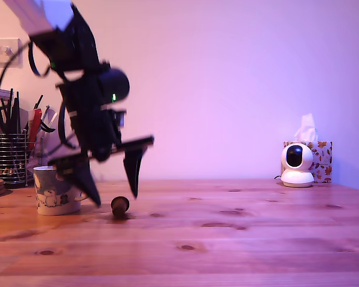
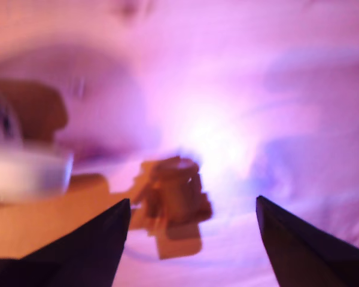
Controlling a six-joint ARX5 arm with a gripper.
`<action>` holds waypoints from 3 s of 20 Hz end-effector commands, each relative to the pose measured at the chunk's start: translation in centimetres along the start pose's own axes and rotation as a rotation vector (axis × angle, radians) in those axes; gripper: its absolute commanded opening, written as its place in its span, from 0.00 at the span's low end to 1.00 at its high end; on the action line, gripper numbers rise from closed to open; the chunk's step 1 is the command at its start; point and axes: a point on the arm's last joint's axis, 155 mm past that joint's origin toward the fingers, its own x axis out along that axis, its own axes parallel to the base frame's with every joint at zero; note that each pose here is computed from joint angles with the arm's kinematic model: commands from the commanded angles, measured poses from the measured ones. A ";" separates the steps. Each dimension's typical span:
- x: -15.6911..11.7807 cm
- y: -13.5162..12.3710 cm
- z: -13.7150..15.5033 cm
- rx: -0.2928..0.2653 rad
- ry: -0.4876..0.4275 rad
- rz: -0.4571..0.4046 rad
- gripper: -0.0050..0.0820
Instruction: Pick up the coffee capsules on the table and drop them inside the coffee cup
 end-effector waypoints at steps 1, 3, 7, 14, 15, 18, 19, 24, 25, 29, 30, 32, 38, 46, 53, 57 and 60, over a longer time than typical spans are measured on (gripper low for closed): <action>0.5 0.0 0.3 0.002 -0.007 0.001 0.75; 0.5 0.0 0.4 0.003 -0.010 0.005 0.75; 0.7 0.0 0.7 0.002 -0.022 0.002 0.75; 1.3 0.1 0.3 -0.002 -0.006 0.007 0.75; 1.3 0.0 0.4 -0.002 -0.009 0.006 0.75; 1.5 0.2 0.1 -0.002 0.003 0.011 0.75; 1.6 0.2 -0.1 -0.003 0.009 0.014 0.75; 2.3 0.4 -0.5 0.005 0.025 0.019 0.66; 2.3 0.3 -0.3 0.005 0.020 0.017 0.66; 2.3 0.3 -0.2 0.006 0.015 0.016 0.50; 2.3 0.3 -0.2 0.007 0.013 0.015 0.47; 2.3 0.3 -0.2 0.007 0.014 0.015 0.41; 2.3 0.2 -0.2 0.041 0.015 0.011 0.30; 2.2 0.0 -0.2 0.060 0.018 0.002 0.22; -0.1 -0.9 1.0 0.089 -0.003 -0.017 0.22; -1.6 -1.3 1.1 0.112 0.017 -0.017 0.22; -3.0 -1.4 1.1 0.137 0.029 -0.013 0.22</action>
